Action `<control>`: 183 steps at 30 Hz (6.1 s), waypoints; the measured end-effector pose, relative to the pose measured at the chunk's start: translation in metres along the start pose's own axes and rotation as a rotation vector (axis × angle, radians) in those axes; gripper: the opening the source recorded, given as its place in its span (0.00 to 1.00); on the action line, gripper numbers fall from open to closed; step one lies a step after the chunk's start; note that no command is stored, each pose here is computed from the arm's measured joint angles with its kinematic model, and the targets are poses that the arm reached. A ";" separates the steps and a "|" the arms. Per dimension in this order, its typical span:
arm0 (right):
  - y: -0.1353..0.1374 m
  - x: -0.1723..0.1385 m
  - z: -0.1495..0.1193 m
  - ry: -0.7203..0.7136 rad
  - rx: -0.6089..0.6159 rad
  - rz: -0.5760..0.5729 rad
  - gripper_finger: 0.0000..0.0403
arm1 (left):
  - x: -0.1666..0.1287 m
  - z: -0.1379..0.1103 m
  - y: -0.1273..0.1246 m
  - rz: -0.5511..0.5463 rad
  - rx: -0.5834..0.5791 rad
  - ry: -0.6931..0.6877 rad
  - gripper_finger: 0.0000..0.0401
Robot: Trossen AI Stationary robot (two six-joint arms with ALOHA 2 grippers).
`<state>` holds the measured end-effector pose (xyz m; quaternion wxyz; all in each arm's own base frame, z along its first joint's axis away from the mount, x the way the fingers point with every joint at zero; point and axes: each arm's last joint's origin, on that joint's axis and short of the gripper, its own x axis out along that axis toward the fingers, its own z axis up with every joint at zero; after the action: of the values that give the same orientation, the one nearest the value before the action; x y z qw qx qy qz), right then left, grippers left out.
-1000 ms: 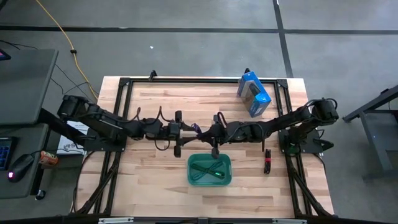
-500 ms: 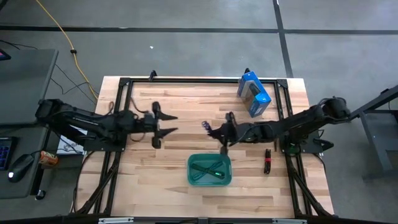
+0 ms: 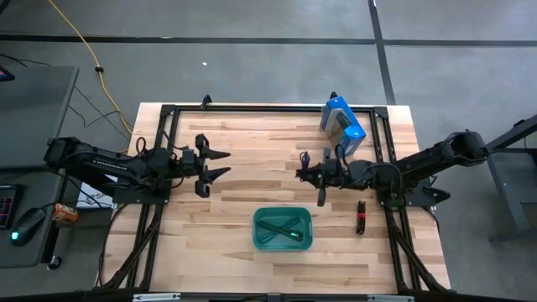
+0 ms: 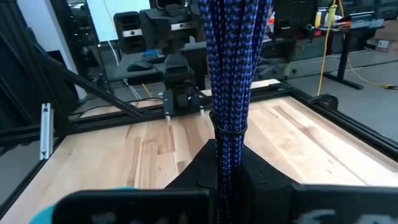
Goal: Pick and place USB-C Cables
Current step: Put the black violet charger cable into the green bin, then put the black charger cable into the green bin
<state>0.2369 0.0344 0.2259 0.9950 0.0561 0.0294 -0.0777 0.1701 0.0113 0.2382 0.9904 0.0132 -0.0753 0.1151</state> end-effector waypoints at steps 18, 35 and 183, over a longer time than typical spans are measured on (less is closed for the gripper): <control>0.017 0.005 0.012 0.071 0.050 0.066 0.00 | 0.000 -0.001 0.000 0.002 0.026 0.005 0.47; 0.139 0.069 -0.014 0.788 0.017 -0.009 0.01 | 0.000 -0.001 0.000 0.003 0.026 0.005 0.47; 0.035 0.002 0.006 0.001 -0.156 0.069 0.55 | 0.000 -0.008 0.000 0.000 -0.039 0.079 0.47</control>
<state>0.2443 0.0675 0.2358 0.9984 -0.0207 0.0339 -0.0408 0.1715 0.0113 0.2305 0.9927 -0.0106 -0.0385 0.1142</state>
